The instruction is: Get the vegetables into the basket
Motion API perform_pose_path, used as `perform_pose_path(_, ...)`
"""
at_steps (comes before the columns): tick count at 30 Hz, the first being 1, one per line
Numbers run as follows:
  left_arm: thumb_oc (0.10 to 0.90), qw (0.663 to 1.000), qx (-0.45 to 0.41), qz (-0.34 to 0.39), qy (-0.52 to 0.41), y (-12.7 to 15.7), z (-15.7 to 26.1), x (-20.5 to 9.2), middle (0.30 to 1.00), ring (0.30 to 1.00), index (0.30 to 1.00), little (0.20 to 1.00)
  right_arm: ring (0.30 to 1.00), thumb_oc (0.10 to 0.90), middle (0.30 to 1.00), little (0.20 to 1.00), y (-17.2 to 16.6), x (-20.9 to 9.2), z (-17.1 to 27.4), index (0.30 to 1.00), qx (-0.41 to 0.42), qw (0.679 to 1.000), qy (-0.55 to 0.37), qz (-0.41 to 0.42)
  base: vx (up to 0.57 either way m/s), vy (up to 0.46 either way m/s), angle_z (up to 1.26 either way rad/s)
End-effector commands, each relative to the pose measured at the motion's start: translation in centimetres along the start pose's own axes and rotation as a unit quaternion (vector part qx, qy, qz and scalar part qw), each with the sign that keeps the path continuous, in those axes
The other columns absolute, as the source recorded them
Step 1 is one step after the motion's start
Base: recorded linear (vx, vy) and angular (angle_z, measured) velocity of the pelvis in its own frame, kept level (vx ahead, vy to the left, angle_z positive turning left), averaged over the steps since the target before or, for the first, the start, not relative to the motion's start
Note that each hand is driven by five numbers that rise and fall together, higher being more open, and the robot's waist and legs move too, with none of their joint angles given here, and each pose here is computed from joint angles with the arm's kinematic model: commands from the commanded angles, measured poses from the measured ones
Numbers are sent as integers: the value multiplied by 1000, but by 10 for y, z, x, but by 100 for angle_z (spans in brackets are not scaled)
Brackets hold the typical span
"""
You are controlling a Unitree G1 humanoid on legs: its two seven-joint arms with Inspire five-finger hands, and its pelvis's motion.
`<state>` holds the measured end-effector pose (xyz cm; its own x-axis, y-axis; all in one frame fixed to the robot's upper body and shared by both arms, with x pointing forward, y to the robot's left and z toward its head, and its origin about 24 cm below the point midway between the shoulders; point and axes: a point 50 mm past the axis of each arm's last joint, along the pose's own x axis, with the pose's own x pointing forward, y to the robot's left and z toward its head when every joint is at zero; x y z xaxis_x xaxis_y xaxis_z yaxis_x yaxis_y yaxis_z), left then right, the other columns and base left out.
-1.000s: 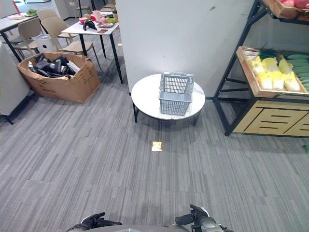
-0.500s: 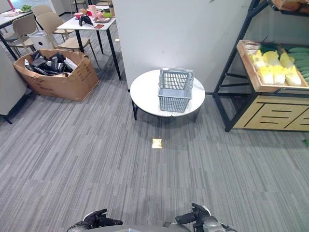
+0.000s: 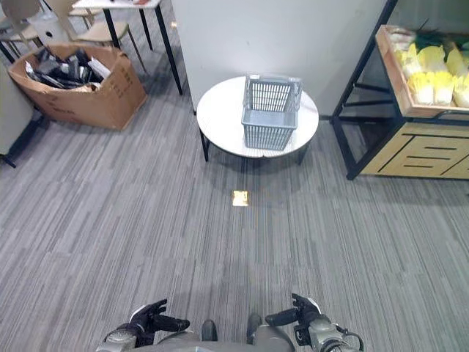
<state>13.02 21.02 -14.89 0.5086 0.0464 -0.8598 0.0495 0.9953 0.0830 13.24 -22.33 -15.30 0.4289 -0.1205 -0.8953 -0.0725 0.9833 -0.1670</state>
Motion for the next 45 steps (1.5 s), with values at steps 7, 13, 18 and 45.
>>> perform_pose_path(7, 900, 987, -15, -69, -146, -14, 52, -17, 1000, 1000, 1000, 1000, 1000, 900, 1000, 1000, -23, -2, 0, 1000, 17, 999, 3, -34, 200, -11, -5)
perform_pose_path(13, 900, 985, -16, -83, -149, -22, 53, -19, 1000, 1000, 1000, 1000, 1000, 900, 1000, 1000, -25, -2, 1, 1000, 10, 999, 8, -38, 277, -116, 58)
perform_pose_path(18, 900, 982, -50, -92, -159, -23, 59, -21, 1000, 1000, 1000, 1000, 1000, 900, 1000, 1000, -32, -4, -6, 1000, 9, 999, 21, -45, 289, -187, 17)
perform_pose_path(45, 900, 999, 9, -3, 33, -8, -2, 6, 1000, 1000, 1000, 1000, 1000, 900, 1000, 1000, -6, -4, -28, 1000, -20, 998, 59, -17, 178, 37, -21)
